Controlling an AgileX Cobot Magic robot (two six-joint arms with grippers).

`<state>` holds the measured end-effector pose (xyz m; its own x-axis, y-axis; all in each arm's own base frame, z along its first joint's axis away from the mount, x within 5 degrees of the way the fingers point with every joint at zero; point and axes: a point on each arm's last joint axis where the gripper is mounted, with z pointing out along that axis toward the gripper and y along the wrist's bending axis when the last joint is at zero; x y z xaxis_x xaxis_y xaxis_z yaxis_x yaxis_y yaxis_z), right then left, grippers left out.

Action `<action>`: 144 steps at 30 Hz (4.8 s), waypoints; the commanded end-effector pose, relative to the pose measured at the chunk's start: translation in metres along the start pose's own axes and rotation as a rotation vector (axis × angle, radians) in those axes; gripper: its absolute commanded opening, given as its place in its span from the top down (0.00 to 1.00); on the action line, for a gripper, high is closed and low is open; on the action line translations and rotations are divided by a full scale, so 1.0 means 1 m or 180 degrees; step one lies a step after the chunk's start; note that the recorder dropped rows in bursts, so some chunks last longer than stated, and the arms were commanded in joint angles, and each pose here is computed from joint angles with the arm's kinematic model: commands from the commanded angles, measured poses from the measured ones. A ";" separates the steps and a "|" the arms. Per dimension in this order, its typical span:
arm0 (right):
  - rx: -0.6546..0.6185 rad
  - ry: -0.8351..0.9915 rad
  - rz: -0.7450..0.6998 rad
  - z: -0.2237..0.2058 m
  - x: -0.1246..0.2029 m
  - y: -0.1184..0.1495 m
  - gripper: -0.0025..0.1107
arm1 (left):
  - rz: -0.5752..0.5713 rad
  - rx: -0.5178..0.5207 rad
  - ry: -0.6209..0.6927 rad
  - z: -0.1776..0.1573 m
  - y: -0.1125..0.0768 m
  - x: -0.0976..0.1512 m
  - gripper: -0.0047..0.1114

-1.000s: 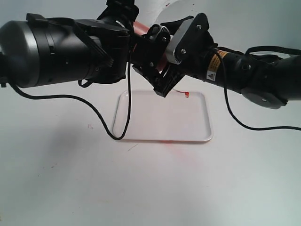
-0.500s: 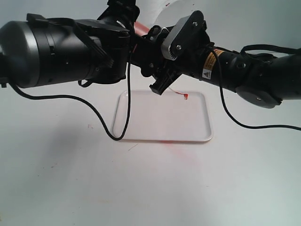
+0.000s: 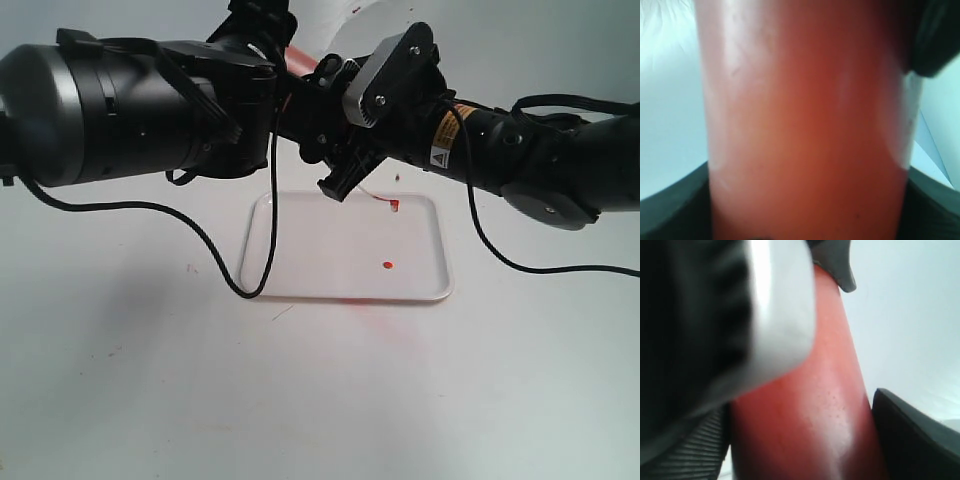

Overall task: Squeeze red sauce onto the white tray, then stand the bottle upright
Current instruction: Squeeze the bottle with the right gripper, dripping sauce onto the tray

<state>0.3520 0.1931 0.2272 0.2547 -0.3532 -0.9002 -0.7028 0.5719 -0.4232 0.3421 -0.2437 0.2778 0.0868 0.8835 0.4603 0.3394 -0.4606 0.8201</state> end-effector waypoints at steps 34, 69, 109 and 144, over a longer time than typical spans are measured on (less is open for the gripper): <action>-0.0006 0.0504 0.0249 -0.023 -0.005 -0.024 0.05 | 0.0078 -0.0110 0.0023 -0.005 0.007 0.004 0.96; -0.0222 0.0384 -0.0251 -0.010 0.009 -0.009 0.05 | 0.0095 -0.0110 0.0024 -0.005 0.007 0.004 0.96; 0.0428 0.0039 -0.0325 0.016 0.027 0.003 0.98 | 0.0080 -0.0144 -0.0081 -0.005 0.008 0.001 0.96; 0.0500 0.0469 0.0210 0.014 0.039 0.002 0.08 | 0.0207 -0.0136 -0.0052 -0.005 0.008 0.002 0.96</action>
<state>0.3681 0.1936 0.1925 0.1495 -0.4078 -0.9007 -0.5979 0.6883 -0.4109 0.3454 -0.2382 0.2751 0.0850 0.8481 0.5230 0.3466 -0.5172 0.7825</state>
